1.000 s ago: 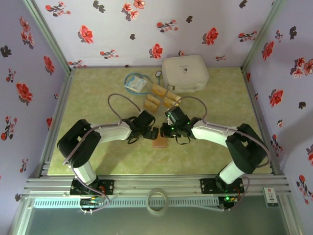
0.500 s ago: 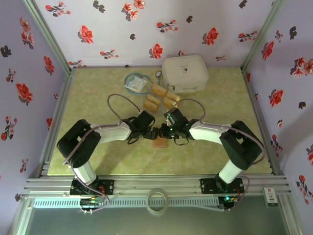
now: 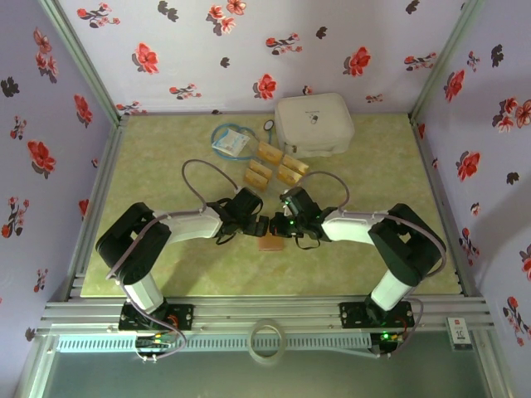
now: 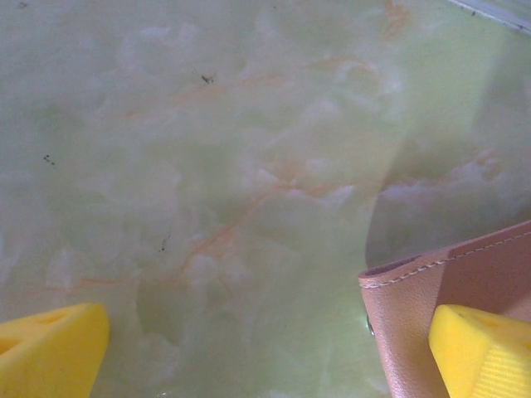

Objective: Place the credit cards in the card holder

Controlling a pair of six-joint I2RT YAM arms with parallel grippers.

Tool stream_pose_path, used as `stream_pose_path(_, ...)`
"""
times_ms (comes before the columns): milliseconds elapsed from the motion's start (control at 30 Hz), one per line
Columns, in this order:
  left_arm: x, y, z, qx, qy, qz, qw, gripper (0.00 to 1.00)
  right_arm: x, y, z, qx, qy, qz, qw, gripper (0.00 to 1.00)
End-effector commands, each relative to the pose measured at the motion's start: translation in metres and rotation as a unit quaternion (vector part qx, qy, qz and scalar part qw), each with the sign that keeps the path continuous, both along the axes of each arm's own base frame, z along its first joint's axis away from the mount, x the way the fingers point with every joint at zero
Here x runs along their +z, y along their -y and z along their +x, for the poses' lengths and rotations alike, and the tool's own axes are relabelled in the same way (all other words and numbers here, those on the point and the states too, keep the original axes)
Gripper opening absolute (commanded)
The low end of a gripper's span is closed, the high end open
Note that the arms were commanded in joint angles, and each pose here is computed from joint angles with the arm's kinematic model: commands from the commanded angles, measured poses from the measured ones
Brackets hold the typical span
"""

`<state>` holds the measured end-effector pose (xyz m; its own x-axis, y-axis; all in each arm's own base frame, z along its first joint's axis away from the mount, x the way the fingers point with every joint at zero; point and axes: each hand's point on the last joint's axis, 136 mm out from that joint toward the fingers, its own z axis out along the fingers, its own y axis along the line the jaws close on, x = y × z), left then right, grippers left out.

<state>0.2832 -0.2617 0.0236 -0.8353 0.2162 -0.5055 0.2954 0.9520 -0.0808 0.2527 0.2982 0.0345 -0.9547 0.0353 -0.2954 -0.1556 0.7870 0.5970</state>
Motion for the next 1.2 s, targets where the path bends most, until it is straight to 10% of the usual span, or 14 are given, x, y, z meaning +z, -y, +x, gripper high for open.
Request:
stream_pose_path(0, -0.021, -0.018, -0.021, -0.003, -0.036, 0.043, 0.998, 1.00, -0.027, 0.021, -0.016, -0.019, -0.040, -0.032, 0.998, 0.00)
stream_pose_path(533, -0.025, -0.019, -0.021, 0.000, -0.040, 0.045, 0.998, 1.00, -0.021, 0.015, -0.032, 0.026, 0.005, 0.009, 1.000, 0.00)
stream_pose_path(1167, -0.025, -0.019, -0.022, 0.002, -0.040, 0.044, 0.998, 1.00, -0.074, 0.037, -0.066, 0.043, -0.006, -0.091, 0.995, 0.00)
